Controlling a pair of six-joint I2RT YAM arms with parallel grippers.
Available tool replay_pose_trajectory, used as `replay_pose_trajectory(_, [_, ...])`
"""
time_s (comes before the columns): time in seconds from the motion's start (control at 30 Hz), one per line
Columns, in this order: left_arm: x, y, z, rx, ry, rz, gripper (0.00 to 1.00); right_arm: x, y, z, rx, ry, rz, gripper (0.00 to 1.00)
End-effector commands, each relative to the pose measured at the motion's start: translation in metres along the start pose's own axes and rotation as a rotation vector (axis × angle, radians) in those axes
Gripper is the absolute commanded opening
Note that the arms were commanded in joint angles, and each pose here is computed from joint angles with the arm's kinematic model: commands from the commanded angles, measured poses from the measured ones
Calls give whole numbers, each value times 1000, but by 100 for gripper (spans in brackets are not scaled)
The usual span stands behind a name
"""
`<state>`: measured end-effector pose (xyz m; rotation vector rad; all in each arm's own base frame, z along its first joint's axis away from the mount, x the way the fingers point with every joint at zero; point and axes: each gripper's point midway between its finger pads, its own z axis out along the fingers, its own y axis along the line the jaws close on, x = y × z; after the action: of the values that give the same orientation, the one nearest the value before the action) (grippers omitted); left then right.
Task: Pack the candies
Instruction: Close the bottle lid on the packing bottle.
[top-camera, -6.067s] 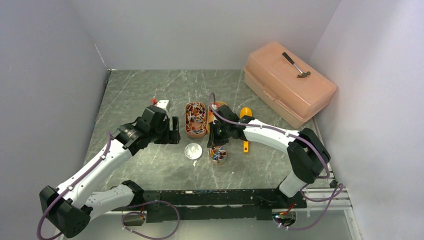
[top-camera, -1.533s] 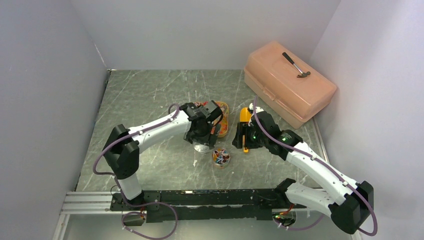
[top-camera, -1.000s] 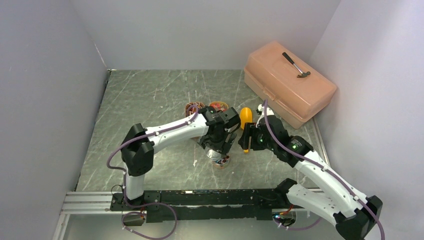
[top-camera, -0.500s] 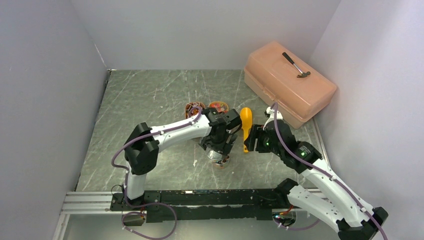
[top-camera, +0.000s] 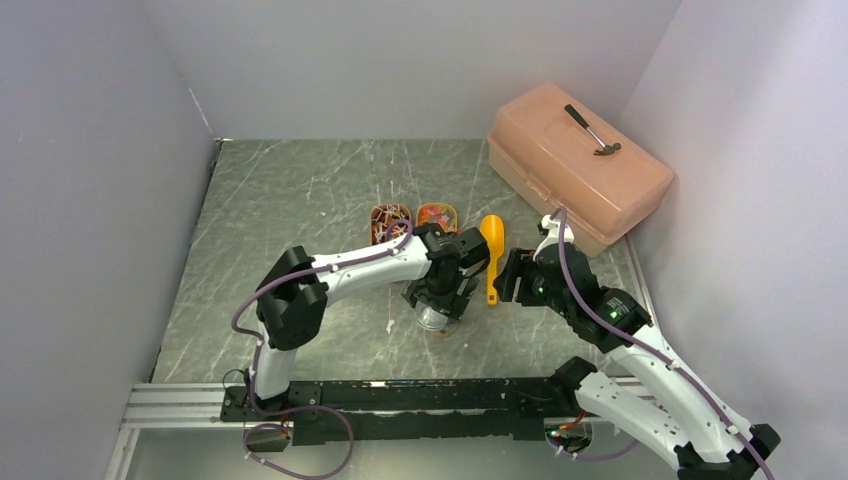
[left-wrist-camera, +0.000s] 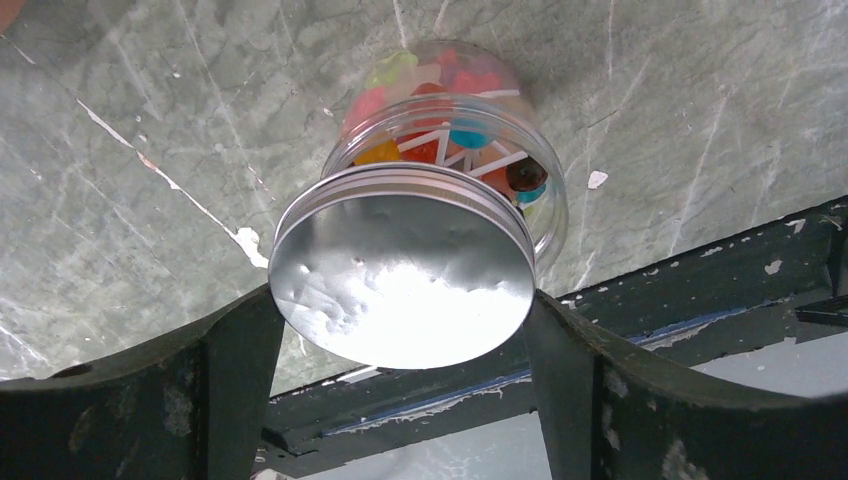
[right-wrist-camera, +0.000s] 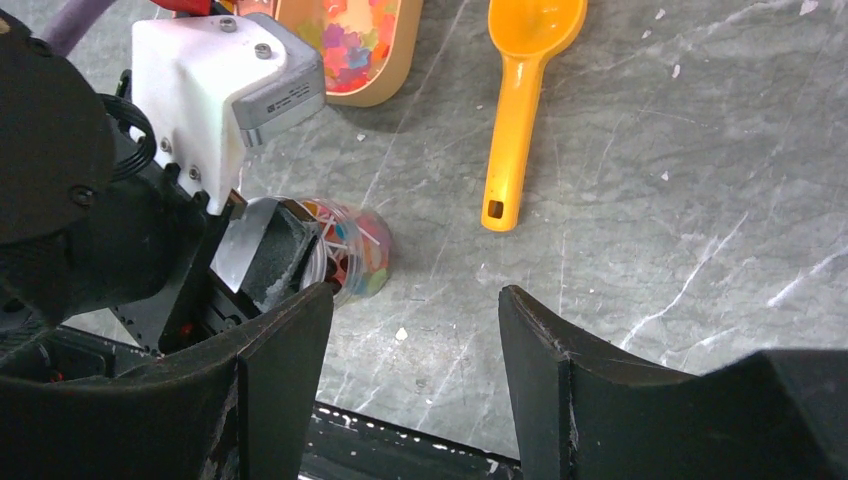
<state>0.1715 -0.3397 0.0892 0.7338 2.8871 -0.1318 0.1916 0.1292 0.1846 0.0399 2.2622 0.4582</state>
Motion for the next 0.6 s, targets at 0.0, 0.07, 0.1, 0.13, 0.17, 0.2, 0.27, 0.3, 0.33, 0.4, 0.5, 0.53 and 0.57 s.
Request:
replay_pose_trajectory(0.0, [-9, -12, -1, 27, -24, -13, 71, -5, -3, -2, 13, -29, 14, 65])
replay_pose_trajectory(0.07, [-9, -13, -1, 26, -26, -10, 71, -4, -4, -3, 14, -28, 14, 66])
replay_pose_trajectory(0.1, [-10, -14, -1, 26, -28, -10, 71, -5, -4, -3, 14, -32, 15, 66])
replay_pose_trajectory(0.13, [-10, -14, 0, 27, -29, -10, 71, -4, -4, -3, 16, -31, 16, 65])
replay_pose_trajectory(0.17, [-10, -15, -1, 27, -30, -8, 71, -4, -4, -3, 16, -30, 15, 65])
replay_pose_trajectory(0.2, [-11, -15, 0, 27, -32, -8, 71, -4, -5, -3, 18, -30, 15, 66])
replay_pose_trajectory(0.27, [-13, -15, -1, 25, -37, -8, 71, -4, -5, -3, 18, -30, 14, 66])
replay_pose_trajectory(0.3, [-14, -16, -1, 25, -40, -7, 71, -4, -5, -4, 16, -32, 15, 66])
replay_pose_trajectory(0.33, [-15, -16, -2, 24, -44, -7, 71, -5, -4, -4, 15, -34, 16, 66])
replay_pose_trajectory(0.4, [-17, -16, -4, 25, -53, -9, 71, -5, -5, -4, 16, -34, 15, 66])
replay_pose_trajectory(0.5, [-19, -17, -7, 29, -64, -7, 71, -4, -5, -4, 18, -32, 15, 66])
replay_pose_trajectory(0.53, [-19, -16, -8, 29, -66, -7, 71, -3, -6, -3, 20, -31, 15, 66])
replay_pose_trajectory(0.57, [-19, -16, -7, 28, -66, -6, 71, -3, -6, -3, 19, -29, 14, 66])
